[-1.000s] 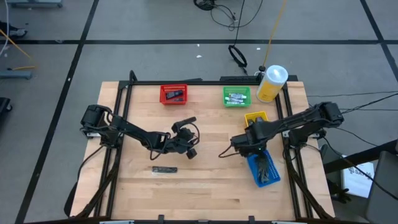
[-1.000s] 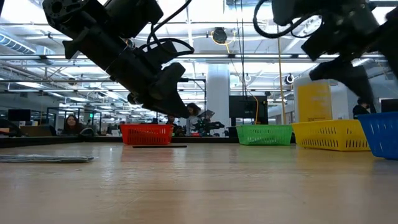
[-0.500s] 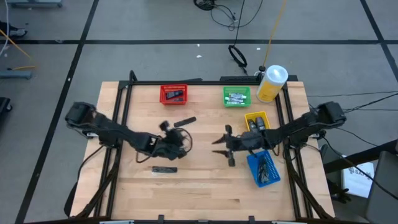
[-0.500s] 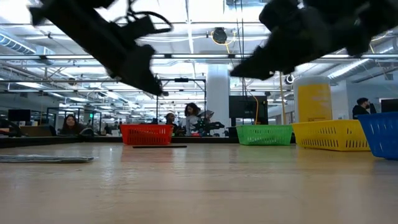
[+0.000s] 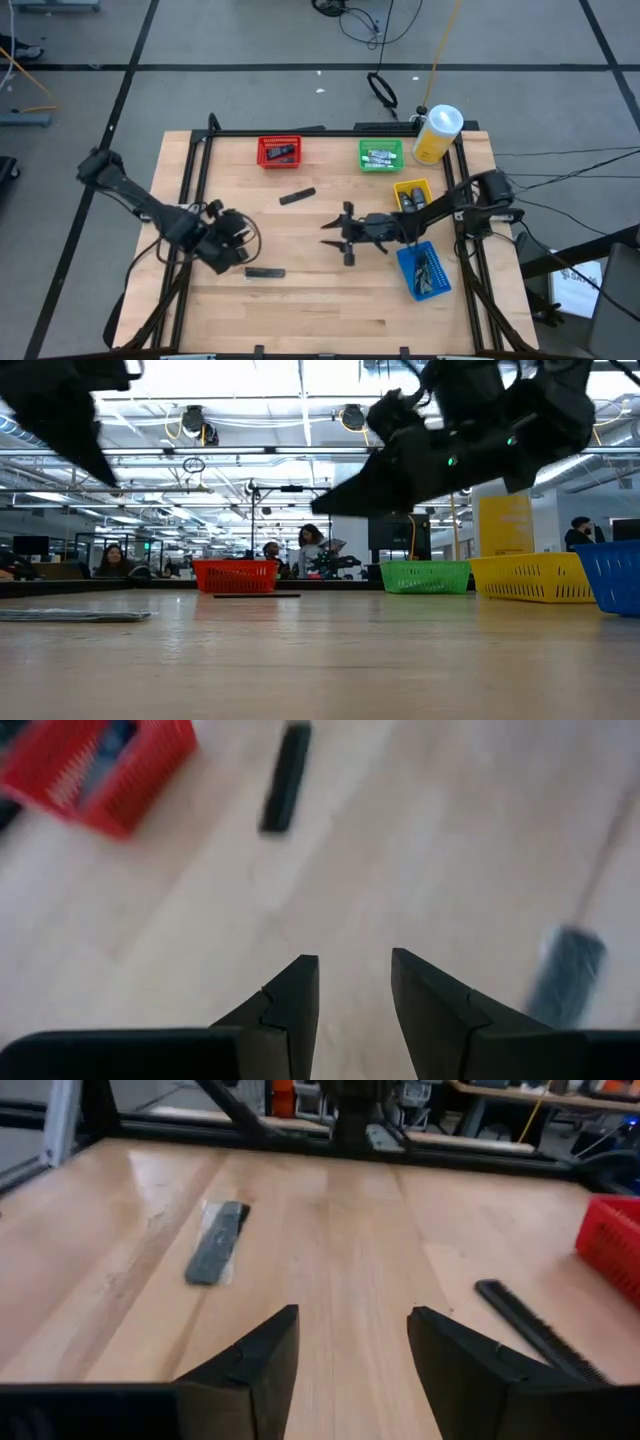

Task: Pick & Place Travel size toiletries
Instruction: Put the black comb into the blue bin

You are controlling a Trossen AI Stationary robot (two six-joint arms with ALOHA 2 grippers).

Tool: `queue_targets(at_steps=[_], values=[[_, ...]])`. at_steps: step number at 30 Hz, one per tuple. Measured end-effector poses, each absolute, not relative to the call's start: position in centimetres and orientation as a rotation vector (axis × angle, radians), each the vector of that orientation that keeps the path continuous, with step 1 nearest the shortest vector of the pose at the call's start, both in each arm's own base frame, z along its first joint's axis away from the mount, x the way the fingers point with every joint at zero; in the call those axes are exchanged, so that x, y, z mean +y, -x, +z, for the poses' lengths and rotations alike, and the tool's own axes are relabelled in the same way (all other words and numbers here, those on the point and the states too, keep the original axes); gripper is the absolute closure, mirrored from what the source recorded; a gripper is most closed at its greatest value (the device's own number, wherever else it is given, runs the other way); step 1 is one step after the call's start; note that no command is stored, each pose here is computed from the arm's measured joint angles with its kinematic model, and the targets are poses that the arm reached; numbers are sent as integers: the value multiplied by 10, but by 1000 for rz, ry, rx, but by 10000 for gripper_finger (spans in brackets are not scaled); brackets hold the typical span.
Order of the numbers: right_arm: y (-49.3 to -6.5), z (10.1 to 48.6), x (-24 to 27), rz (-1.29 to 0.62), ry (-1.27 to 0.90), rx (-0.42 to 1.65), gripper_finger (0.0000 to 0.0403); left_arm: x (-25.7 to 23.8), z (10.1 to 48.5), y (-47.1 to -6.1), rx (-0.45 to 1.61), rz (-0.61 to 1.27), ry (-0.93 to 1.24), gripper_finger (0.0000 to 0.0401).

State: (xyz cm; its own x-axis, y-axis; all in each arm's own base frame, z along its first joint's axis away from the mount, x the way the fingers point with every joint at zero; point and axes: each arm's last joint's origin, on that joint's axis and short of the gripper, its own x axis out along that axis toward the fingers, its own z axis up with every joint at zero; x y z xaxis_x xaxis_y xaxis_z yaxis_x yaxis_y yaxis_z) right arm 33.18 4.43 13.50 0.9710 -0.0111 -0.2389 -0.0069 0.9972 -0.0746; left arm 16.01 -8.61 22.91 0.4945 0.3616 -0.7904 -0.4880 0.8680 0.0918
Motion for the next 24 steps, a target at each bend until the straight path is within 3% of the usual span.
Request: queue_targets(at_steps=[7,13,17,24], values=[[-354,111,48,-3,68,234,194,-113,212,-152,941,416,195,272],[-357,106,48,-4,58,240,183,-139,173,-165,835,152,142,262],[-357,106,48,-4,51,238,185,-149,158,-176,740,55,127,212],[-357,106,48,-2,51,240,183,-153,138,-185,765,63,54,107]])
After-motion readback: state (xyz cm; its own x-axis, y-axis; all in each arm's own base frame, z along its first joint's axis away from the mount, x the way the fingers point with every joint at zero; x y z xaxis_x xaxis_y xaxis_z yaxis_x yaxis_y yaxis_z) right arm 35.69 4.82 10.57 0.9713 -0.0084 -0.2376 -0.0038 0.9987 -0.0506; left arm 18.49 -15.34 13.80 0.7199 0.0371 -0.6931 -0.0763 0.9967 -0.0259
